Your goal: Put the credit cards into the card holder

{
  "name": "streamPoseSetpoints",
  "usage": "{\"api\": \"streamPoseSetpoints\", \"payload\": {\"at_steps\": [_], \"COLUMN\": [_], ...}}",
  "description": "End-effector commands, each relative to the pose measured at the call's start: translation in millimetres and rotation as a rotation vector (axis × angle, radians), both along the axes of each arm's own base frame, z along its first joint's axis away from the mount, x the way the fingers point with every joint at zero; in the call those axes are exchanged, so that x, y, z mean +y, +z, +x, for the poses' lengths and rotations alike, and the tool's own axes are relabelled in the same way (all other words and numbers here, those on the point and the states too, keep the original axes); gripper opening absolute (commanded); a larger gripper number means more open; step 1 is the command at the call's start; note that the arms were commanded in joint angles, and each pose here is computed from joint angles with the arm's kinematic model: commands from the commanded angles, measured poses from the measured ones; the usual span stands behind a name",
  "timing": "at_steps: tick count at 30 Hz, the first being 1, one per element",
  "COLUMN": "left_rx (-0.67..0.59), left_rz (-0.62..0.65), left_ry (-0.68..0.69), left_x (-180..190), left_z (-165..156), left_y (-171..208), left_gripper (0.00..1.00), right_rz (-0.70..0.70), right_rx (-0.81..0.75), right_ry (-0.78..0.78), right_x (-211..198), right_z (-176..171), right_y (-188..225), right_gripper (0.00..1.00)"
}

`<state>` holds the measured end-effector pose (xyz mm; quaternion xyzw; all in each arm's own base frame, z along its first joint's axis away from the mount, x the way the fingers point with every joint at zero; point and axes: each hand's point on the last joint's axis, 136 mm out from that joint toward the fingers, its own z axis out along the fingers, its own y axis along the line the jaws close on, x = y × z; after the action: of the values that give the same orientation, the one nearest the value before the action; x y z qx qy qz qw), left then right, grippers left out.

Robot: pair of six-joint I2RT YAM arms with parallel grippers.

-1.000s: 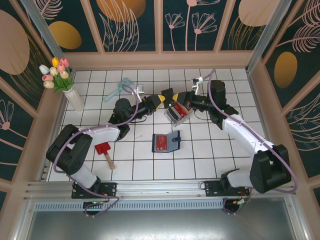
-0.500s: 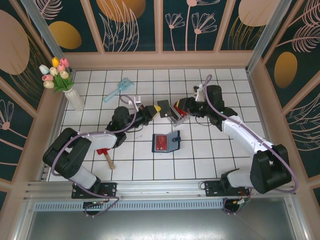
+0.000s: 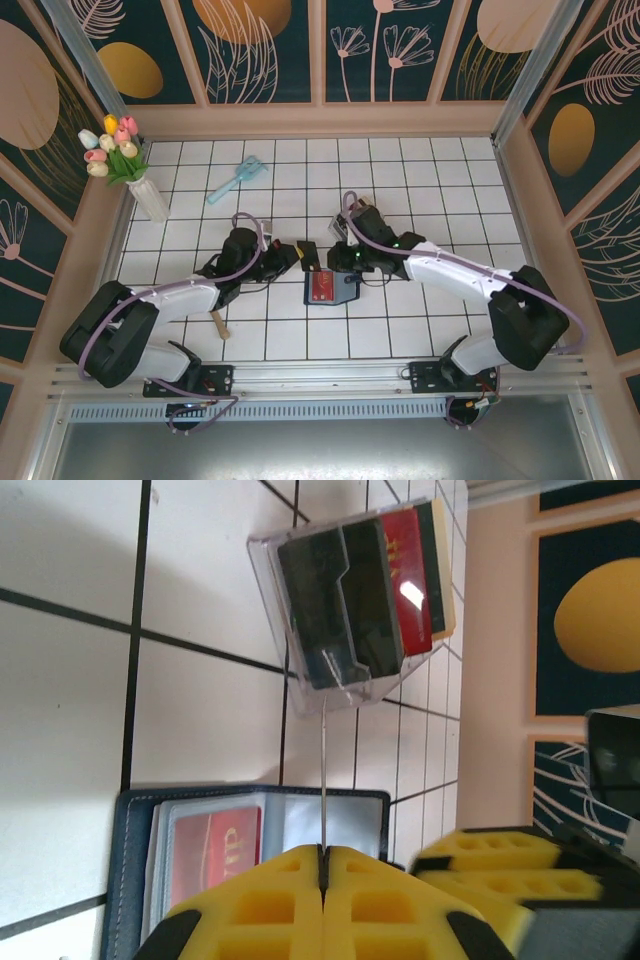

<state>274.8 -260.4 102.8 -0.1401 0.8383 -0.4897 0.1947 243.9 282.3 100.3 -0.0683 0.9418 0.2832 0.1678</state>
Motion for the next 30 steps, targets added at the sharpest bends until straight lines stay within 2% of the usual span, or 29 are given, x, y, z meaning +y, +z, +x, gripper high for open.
{"api": "streamPoseSetpoints", "payload": {"at_steps": [1,13,30], "left_rx": [-0.02,-0.025,0.064], "left_rz": [0.013,0.031,0.27], "left_ry": [-0.092,-0.22,-0.194], "left_x": [-12.2,-56.4,-49.4], "left_z": [-11.1,-20.2,-26.7], "left_y": [-1.8,-12.8,-72.9], "left_gripper": [0.0,0.0,0.01], "right_rz": [-0.153,-0.258,-0.288], "right_rx": [0.035,0.104,0.127], "right_ry": [-0.094,-0.145,-0.171], "right_x": [-32.8,-64.3,-71.4], "right_z": [-4.2,-15.4,-18.3], "right_y": [-30.1,-65.3,-82.0], "right_gripper": [0.17,0.16,0.16]}}
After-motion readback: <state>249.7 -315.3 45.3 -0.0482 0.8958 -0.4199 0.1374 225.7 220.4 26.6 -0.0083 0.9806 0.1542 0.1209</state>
